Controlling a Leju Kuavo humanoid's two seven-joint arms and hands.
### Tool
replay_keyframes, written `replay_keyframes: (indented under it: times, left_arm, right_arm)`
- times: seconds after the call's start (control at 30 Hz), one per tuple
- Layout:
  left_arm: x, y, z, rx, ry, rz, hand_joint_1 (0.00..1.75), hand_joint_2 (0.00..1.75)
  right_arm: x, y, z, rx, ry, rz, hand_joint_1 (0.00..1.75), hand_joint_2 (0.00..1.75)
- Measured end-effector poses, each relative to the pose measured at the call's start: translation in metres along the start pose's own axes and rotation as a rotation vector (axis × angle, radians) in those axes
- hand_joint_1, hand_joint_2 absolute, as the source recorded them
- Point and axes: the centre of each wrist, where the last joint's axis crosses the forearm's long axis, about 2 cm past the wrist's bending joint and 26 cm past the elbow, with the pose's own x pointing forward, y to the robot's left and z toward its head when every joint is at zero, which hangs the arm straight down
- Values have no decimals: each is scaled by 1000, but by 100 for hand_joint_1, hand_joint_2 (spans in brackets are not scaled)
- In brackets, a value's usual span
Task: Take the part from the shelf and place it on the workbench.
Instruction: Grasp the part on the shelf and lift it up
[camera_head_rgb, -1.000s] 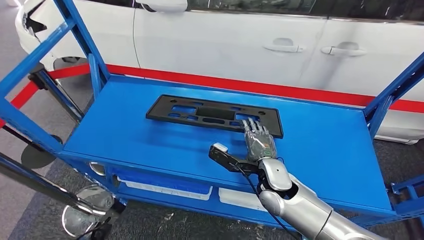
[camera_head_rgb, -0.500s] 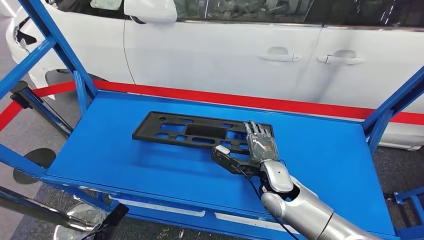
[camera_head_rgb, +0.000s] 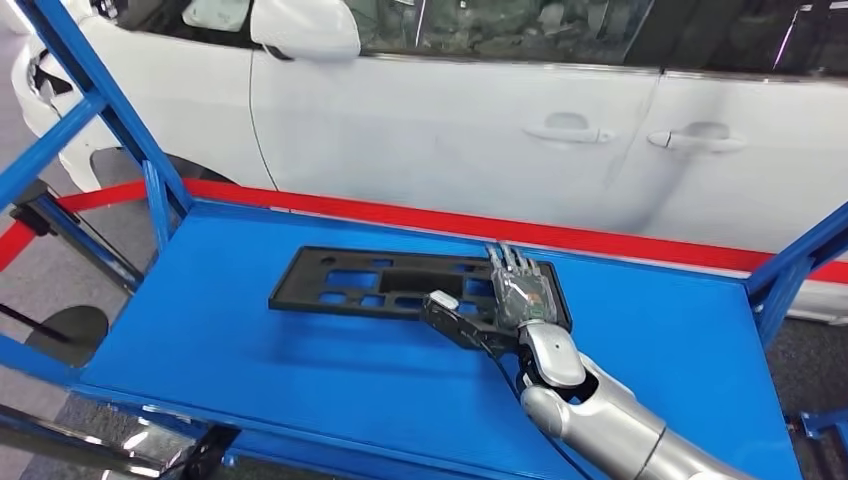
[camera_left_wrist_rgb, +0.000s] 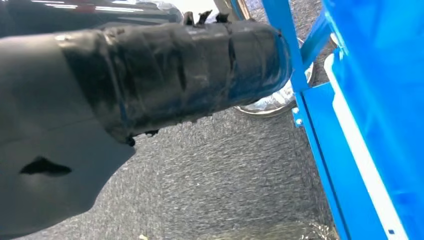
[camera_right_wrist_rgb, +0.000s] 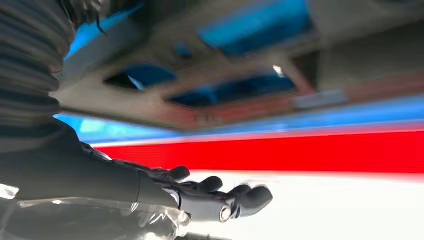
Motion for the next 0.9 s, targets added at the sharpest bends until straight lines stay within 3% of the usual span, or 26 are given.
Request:
replay_keyframes:
  times: [0.4, 0.53, 0.9]
  left_arm:
    - [0, -4, 1, -64, -52, 34, 0, 0]
    - [1, -4, 0, -80, -65, 49, 0, 175]
    - [2, -5, 0, -107, -83, 66, 0, 175]
  right_arm:
    - [0, -4, -2, 28, -12, -1, 175, 175]
    - [1, -7, -3, 16, -18, -4, 175, 175]
    - [-2, -9, -3, 8, -17, -3, 175, 175]
